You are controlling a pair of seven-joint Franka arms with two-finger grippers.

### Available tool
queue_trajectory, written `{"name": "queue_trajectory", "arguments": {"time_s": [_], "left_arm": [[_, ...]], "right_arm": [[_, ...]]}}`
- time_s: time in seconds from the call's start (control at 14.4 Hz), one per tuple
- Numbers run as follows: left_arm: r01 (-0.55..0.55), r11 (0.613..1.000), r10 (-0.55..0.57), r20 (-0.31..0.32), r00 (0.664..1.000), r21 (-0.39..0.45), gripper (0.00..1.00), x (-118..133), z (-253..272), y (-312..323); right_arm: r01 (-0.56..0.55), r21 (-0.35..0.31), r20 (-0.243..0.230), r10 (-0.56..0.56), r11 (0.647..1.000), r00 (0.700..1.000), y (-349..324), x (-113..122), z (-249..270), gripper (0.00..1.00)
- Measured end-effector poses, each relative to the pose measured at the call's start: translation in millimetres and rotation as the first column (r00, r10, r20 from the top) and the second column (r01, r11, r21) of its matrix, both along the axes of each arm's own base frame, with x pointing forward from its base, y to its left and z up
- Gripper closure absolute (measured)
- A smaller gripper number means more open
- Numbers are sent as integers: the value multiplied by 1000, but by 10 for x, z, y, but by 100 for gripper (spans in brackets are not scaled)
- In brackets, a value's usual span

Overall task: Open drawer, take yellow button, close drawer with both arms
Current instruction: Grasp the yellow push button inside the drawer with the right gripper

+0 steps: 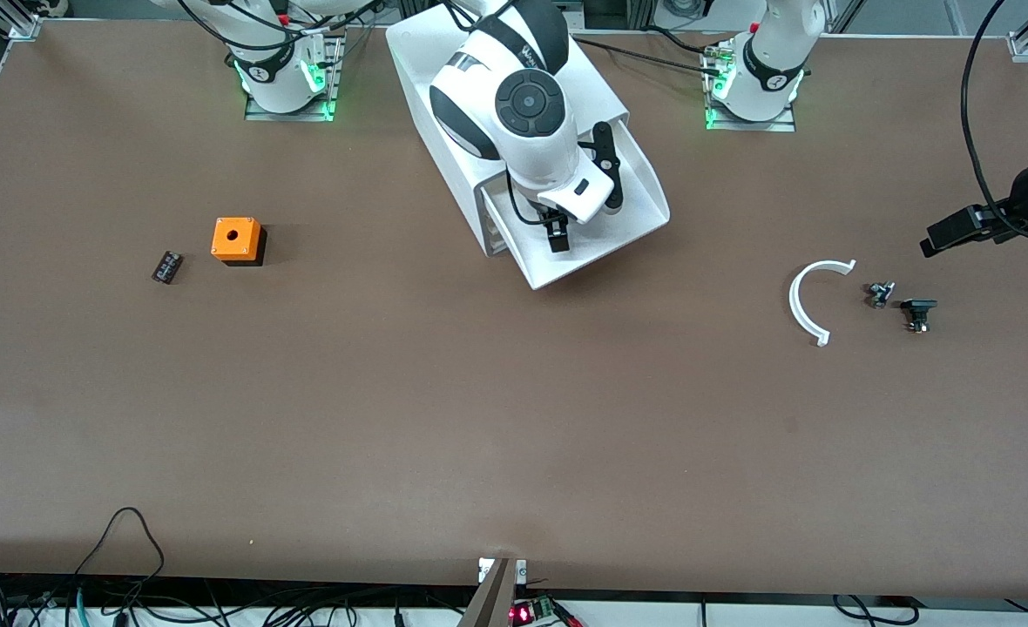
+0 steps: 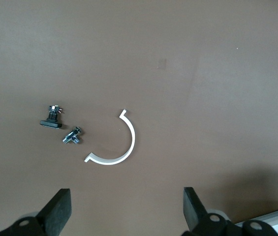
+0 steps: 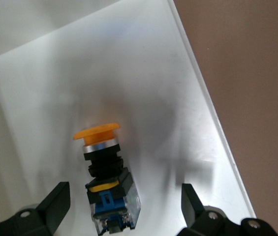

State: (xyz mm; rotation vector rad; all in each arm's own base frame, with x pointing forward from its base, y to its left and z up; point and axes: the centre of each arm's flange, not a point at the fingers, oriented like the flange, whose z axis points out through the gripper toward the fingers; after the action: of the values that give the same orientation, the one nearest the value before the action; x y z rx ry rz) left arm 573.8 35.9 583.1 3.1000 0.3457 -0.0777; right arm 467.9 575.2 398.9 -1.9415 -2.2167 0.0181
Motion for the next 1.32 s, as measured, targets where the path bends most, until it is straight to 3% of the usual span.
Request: {"name": "queue_trajectory", "arguments": {"time_s": [0.28, 0.35, 0.42, 0.55, 0.69, 0.76, 0.9, 1.18, 1.32], "left_arm": [[0, 1000, 0, 1, 1000, 0, 0, 1, 3, -5], [0, 1000, 0, 1, 1000, 0, 0, 1, 5, -6], [0, 1000, 0, 1, 1000, 0, 0, 1, 6, -7], [0, 1000, 0, 1, 1000, 0, 0, 1, 7, -7], [0, 1000, 0, 1, 1000, 0, 0, 1, 7, -7], [0, 1000, 0, 1, 1000, 0, 0, 1, 7, -7], [0, 1000, 0, 2, 1000, 0, 0, 1, 8, -7], [0, 1000, 0, 2, 1000, 0, 0, 2, 8, -7], [0, 1000, 0, 2, 1000, 0, 0, 2, 8, -14]], "right_arm": [[-21, -28, 38, 22, 999, 999, 8, -8, -10, 4], [-26, -30, 41, 28, 999, 999, 21, -24, -11, 9], [-30, -31, 42, 31, 999, 999, 33, -39, -11, 25], [-33, -32, 43, 34, 999, 998, 43, -52, -11, 30], [-33, -32, 44, 34, 999, 998, 39, -46, -11, 44], [-36, -32, 45, 37, 999, 998, 37, -43, -10, 44], [-43, -30, 47, 45, 999, 998, 37, -40, -5, 57], [-46, -27, 49, 48, 999, 998, 41, -39, 6, 67], [-46, -19, 56, 47, 999, 997, 51, -36, 47, 67]]}}
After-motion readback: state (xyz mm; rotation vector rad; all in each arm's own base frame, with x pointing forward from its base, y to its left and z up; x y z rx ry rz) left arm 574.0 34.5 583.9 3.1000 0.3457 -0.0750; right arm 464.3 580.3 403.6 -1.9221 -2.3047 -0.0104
